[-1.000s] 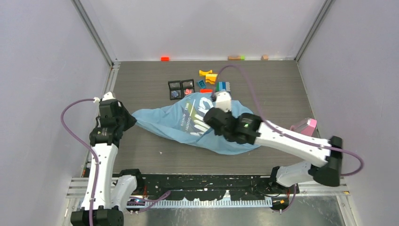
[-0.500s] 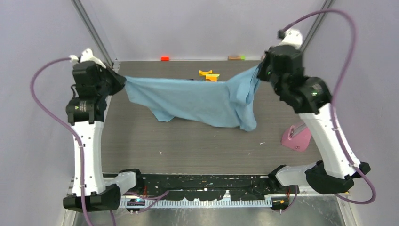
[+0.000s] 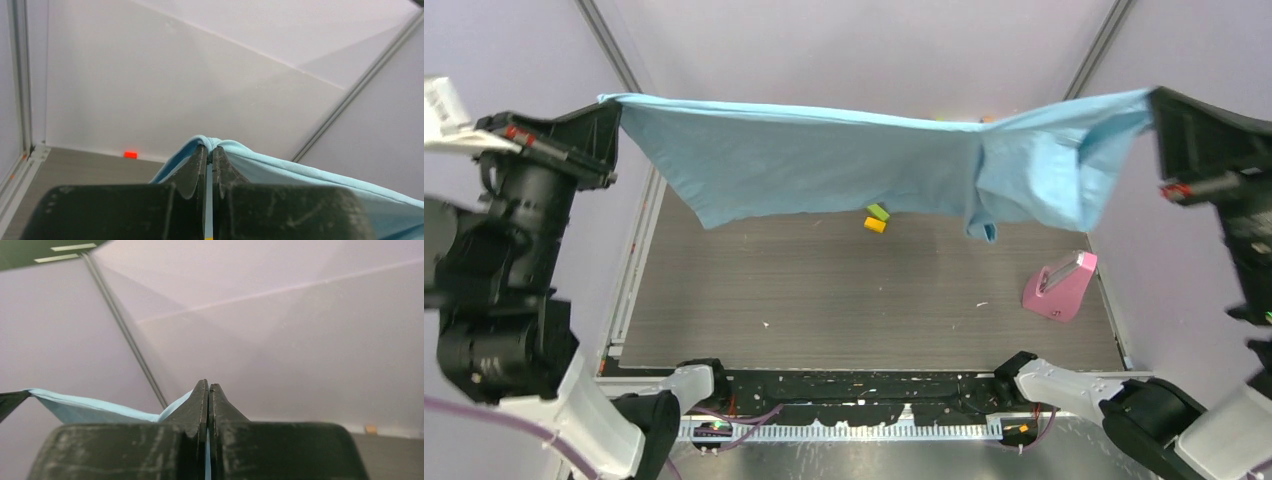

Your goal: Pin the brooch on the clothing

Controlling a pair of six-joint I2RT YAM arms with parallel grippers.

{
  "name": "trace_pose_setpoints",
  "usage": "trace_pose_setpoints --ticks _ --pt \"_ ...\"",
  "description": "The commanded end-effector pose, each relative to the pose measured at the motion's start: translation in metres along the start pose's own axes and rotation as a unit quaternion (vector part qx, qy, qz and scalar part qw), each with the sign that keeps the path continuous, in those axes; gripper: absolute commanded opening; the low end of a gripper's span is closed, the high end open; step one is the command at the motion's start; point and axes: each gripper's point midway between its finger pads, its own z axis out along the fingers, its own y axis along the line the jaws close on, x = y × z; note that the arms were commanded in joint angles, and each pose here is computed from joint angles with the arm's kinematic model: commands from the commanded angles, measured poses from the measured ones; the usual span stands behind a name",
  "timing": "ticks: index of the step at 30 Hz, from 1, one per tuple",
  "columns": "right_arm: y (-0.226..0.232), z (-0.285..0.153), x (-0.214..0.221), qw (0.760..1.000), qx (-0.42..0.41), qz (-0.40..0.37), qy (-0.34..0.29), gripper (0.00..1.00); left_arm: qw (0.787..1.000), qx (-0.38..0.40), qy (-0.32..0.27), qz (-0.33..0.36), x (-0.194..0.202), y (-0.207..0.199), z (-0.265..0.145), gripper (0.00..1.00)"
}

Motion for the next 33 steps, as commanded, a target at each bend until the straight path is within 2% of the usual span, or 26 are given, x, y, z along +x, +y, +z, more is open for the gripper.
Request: trace_pose_setpoints --ticks 1,4,7,14,19,26,30,33 --pt "0.017 -0.007 -0.031 0.997 -0.048 -0.012 -0.053 0.0 1.0 0.016 -0.007 0.001 -0.005 -0.009 -0.011 0.0" --pt "0.011 -0.002 -0.026 0.998 -0.031 -0.019 -0.047 0.0 1.0 0.015 -0.004 0.0 -0.001 -0.007 -0.008 0.0" --pt "-0.005 0.011 -0.012 0.999 0.013 -0.036 -0.035 0.0 1.0 0.005 0.025 -0.004 0.017 0.005 0.009 0.0" --pt "-0.045 0.055 0.046 0.99 0.117 -0.084 0.005 0.0 0.989 -0.024 0.145 -0.027 0.103 0.054 0.072 0.0" --pt "-0.048 0.08 0.071 0.988 0.124 -0.088 0.004 0.0 0.983 -0.031 0.176 -0.035 0.132 0.073 0.1 0.0" --pt "-0.031 0.119 0.077 0.992 0.097 -0.08 -0.002 0.0 0.987 -0.012 0.155 -0.027 0.119 0.07 0.125 0.0" --pt "-0.018 0.124 0.05 0.994 0.079 -0.076 -0.026 0.0 0.993 0.011 0.119 -0.014 0.083 0.048 0.119 0.0" --pt "-0.012 0.109 0.023 0.995 0.068 -0.061 -0.045 0.0 0.994 0.026 0.103 -0.007 0.066 0.033 0.102 0.0"
